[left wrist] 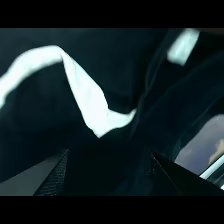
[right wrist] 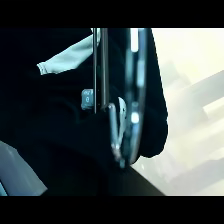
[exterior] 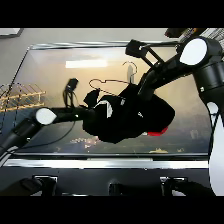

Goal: Fold the clothes and pants, and hang the long-sleeved shirts on hangers.

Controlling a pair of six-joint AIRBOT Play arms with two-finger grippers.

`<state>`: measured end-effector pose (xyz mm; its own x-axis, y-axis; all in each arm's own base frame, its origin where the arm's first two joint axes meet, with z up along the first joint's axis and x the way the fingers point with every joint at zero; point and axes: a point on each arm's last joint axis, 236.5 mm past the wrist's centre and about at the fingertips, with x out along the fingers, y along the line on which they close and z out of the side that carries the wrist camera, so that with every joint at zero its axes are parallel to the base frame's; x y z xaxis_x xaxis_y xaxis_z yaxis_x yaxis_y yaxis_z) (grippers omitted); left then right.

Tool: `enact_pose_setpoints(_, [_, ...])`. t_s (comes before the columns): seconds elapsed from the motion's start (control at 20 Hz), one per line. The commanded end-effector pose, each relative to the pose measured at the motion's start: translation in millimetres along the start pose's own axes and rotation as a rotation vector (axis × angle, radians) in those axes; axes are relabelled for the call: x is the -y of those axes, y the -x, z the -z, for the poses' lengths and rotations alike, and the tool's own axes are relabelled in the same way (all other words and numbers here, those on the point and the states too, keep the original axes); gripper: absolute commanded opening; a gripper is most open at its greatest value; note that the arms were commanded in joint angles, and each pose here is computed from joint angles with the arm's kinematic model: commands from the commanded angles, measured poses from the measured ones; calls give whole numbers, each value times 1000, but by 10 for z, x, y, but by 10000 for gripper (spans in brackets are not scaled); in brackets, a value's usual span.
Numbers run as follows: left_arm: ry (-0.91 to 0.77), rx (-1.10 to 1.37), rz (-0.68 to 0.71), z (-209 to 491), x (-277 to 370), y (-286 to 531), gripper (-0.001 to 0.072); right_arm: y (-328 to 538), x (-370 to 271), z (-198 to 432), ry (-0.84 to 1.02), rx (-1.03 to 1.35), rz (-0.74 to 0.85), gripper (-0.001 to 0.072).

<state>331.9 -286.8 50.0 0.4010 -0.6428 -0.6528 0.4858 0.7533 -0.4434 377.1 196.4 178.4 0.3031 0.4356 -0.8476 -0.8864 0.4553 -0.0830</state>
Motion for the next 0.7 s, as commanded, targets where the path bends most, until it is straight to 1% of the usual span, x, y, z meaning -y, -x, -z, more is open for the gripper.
enact_pose_setpoints(0.0, [-81, -22, 10, 233, 169, -330, 560, -3, -16, 35, -45, -16, -6, 29])
enact_pose_setpoints(0.2, [-83, -35, -2, 338, 158, -563, 559, -3, -25, 45, -45, -20, -10, 29])
enact_pose_setpoints(0.4, [-75, 8, -33, 260, 44, -672, 553, -3, -25, 44, -57, -19, -10, 29])
enact_pose_setpoints(0.5, [-70, 6, -43, 277, -3, -734, 524, -3, -25, 44, -71, -19, -9, 29])
enact_pose_setpoints(0.55, [-67, -2, -46, 299, -22, -768, 497, -3, -26, 44, -71, -19, -10, 29])
enact_pose_setpoints(0.6, [-65, -6, -49, 309, -35, -801, 493, -1, -26, 42, -71, -19, -10, 29])
enact_pose_setpoints(0.65, [-61, -5, -51, 296, -45, -827, 414, -3, -25, 43, -71, -19, -10, 29])
